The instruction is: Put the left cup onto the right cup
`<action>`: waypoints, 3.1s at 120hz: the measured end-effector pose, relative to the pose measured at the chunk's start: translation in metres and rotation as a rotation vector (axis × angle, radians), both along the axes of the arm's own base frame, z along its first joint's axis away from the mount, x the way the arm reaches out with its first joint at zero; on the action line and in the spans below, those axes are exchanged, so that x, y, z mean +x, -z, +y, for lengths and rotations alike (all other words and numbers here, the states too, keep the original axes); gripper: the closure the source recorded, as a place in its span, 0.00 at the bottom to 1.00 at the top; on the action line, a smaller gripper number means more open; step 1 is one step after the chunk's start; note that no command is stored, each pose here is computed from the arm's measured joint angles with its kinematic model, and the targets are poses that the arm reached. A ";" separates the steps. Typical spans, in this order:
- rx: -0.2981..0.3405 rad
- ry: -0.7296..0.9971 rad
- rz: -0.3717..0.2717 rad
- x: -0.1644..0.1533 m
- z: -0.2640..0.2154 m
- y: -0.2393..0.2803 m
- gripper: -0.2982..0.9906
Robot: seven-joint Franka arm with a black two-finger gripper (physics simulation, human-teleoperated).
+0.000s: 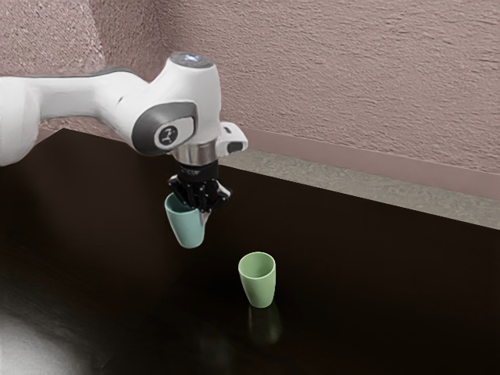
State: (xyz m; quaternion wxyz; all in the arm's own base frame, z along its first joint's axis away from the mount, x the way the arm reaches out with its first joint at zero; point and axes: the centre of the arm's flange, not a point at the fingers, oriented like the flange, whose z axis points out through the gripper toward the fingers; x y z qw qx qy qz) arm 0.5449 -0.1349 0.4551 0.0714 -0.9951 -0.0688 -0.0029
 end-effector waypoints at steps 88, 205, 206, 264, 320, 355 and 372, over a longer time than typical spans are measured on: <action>-0.018 -0.027 -0.012 0.016 -0.010 -0.001 0.83; -0.022 0.004 -0.002 0.005 -0.073 -0.003 0.83; -0.022 0.004 -0.003 0.005 -0.074 -0.003 0.83; -0.015 0.008 0.006 0.007 -0.105 -0.005 0.83; -0.006 -0.011 0.004 0.008 -0.120 0.002 0.83; -0.028 -0.035 0.007 0.021 -0.123 0.008 0.83; -0.031 -0.037 0.006 0.024 -0.127 0.012 0.83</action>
